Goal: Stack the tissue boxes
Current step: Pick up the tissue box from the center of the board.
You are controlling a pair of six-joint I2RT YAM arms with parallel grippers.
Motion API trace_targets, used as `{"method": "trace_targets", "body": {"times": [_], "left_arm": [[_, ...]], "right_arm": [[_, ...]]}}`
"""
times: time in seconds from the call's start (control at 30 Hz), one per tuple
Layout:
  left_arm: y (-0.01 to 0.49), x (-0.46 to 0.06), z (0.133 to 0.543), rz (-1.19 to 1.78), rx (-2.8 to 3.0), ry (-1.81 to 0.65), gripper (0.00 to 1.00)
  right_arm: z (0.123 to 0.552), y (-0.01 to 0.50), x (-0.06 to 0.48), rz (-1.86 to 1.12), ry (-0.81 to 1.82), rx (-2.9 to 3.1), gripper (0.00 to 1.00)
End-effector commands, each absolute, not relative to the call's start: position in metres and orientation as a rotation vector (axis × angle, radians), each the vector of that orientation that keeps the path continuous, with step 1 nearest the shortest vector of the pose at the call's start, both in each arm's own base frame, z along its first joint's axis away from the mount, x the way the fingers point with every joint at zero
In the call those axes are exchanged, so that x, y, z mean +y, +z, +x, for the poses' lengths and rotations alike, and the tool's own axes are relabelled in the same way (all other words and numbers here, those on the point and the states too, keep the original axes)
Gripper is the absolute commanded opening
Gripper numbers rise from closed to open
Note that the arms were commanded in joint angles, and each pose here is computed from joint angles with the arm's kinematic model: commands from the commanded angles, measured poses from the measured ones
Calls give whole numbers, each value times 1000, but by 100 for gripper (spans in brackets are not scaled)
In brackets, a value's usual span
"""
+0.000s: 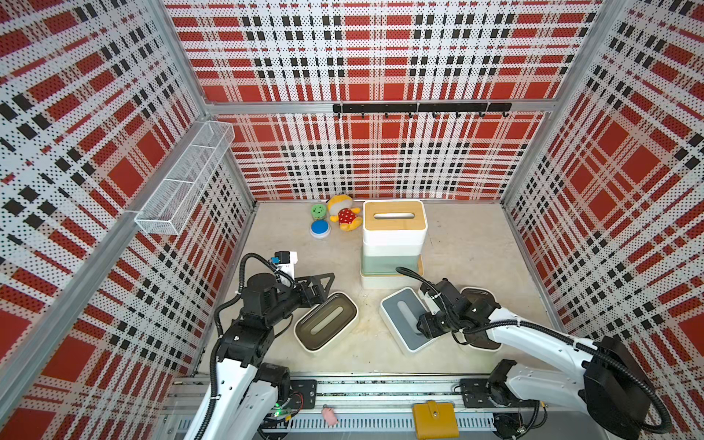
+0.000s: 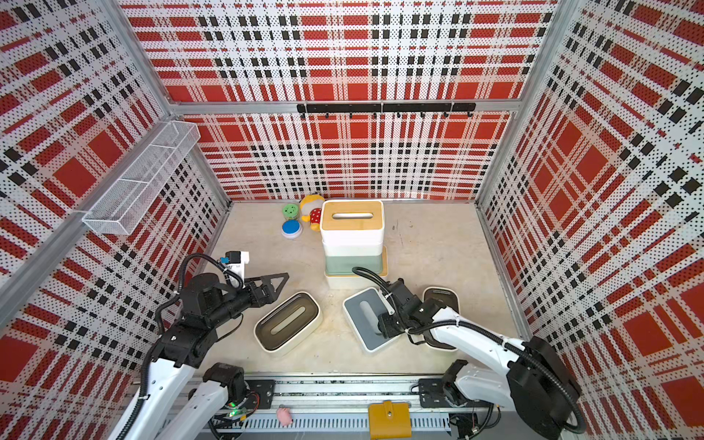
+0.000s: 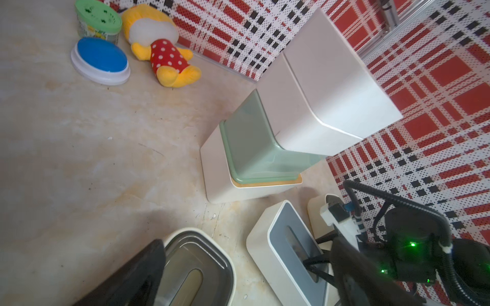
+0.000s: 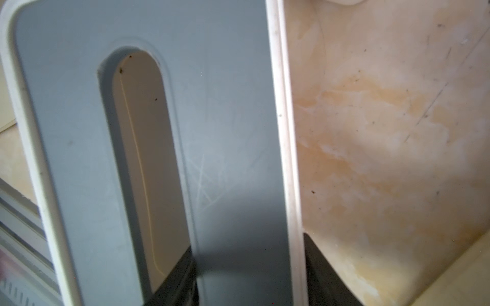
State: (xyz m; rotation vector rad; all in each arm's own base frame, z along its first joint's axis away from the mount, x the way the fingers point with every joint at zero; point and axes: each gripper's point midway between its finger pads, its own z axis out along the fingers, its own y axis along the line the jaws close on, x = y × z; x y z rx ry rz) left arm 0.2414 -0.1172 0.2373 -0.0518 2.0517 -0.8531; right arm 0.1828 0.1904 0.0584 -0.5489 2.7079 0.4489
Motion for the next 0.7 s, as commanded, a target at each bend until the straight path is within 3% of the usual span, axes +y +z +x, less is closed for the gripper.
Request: {"method": "trace_targets", "body": {"times": [0.0, 0.33, 0.43, 0.67], "left_arm": [[237, -113, 243, -131, 2106, -847, 99], [251, -120, 257, -238, 2147, -1141, 99], [262, -138, 255, -141, 2173, -1262, 99], [263, -181, 230, 186, 2305, -1238, 99]], "right_arm": [[197, 103, 216, -629, 572, 2540, 39], [205, 175, 237, -735, 635, 2307, 35], [202, 194, 244, -790, 655, 2238, 35], [196, 222, 254, -890, 655, 2133, 35]]}}
